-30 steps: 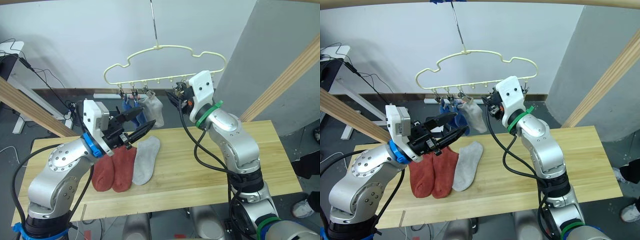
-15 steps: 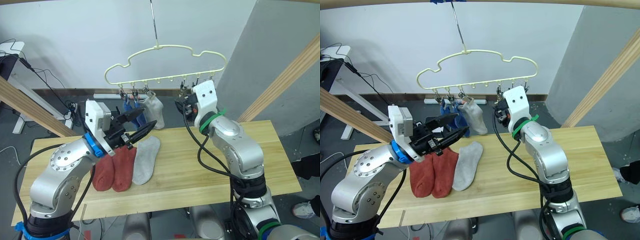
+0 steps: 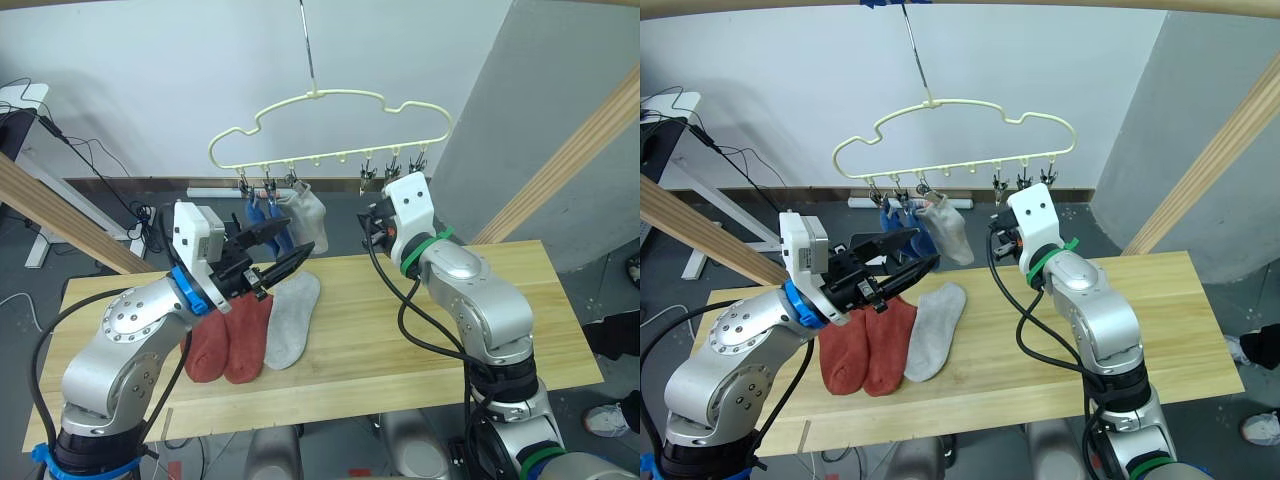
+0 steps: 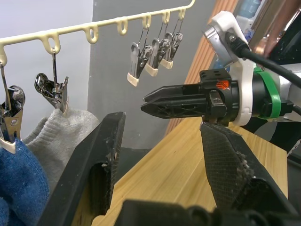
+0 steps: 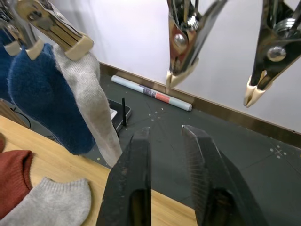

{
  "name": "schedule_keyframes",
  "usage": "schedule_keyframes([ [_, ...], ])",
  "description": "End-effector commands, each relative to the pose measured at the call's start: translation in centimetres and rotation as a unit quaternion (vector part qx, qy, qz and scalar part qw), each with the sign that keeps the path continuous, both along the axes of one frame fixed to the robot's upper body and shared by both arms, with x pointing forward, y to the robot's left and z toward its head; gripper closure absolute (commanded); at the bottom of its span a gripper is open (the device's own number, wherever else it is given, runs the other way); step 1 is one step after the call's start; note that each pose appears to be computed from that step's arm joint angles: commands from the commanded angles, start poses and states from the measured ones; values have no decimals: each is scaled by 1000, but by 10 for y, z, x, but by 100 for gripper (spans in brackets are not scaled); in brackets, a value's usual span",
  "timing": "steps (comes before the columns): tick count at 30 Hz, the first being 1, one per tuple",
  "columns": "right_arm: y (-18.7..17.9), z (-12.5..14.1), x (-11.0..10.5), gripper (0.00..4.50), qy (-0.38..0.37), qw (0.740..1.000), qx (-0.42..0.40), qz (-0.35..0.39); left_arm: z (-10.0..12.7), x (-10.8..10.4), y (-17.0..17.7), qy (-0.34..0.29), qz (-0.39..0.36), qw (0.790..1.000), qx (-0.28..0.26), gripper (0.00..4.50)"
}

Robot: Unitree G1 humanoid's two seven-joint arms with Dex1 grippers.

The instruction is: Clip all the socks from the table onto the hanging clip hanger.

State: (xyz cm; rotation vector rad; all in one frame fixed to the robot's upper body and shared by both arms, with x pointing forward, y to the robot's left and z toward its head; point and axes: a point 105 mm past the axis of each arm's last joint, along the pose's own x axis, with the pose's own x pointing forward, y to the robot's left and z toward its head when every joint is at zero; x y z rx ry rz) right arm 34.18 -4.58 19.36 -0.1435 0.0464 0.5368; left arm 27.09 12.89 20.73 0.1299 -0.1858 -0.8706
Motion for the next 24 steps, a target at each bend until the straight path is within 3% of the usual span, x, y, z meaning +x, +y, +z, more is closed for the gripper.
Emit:
schedule_keyframes([
  [1,5,23,-9,352,-43,999,15,19,3,-3,1,-10,-4,1000,5,169],
  [10,4,31,-16,352,-59,998,11,24,5,-3,2,-12,-5,1000,8,169],
  [14,5,30,-15,267,-54,998,12,20,5,-2,2,-13,-6,1000,8,169],
  [24,6,38,-12,267,-70,997,19,12,5,-2,2,-13,-6,1000,10,169],
])
